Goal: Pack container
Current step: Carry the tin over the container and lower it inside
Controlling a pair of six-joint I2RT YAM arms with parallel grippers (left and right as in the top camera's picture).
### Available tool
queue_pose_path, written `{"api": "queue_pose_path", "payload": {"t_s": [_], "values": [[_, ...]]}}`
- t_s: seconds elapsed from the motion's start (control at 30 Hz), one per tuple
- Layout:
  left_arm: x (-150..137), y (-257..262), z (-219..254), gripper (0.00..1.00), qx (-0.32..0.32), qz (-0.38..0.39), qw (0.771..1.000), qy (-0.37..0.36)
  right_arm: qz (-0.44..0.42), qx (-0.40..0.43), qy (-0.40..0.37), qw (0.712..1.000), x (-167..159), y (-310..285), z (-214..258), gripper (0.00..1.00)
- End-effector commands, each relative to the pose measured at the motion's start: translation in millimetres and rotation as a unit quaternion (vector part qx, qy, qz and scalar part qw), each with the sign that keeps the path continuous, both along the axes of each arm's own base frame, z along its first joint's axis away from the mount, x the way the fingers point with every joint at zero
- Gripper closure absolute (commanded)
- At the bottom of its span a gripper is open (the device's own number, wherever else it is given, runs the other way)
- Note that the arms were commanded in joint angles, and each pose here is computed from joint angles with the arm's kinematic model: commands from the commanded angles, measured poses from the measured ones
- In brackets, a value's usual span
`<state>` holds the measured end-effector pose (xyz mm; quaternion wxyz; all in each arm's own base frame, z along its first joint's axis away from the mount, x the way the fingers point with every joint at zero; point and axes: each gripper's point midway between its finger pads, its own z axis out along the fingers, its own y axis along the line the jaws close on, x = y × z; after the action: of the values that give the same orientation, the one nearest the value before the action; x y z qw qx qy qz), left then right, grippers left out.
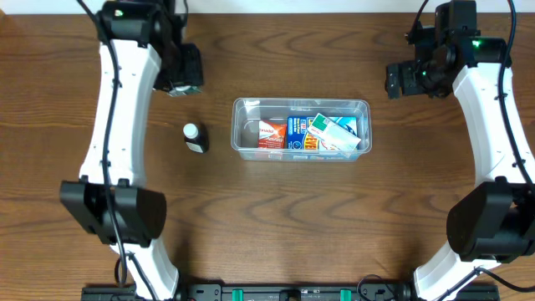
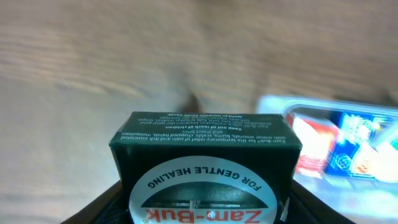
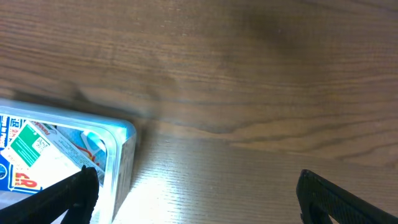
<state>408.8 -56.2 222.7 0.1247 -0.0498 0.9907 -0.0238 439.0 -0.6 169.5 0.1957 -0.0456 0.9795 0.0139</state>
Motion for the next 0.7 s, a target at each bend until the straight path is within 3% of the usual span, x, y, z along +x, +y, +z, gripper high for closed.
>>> {"api": "queue_pose_path", "payload": {"t_s": [0.0,0.23,0.67], "values": [[-14.0,-37.8,-2.6,0.44,-0.019,-0.002,1.000,0.022,-0.009,0.002,-0.003,1.000,-0.2,-2.2,2.7,0.01],[-36.2,-105.4,-13.3,0.45,0.006,-0.086,0.996,0.033,-0.009,0.002,-0.003,1.000,-0.1,-2.2,2.7,0.01],[-57.0,-154.6,-78.3,0.44,0.053,-0.132,0.984,0.105,-0.009,0.002,-0.003,1.000,-0.2,-2.2,2.7,0.01]]}}
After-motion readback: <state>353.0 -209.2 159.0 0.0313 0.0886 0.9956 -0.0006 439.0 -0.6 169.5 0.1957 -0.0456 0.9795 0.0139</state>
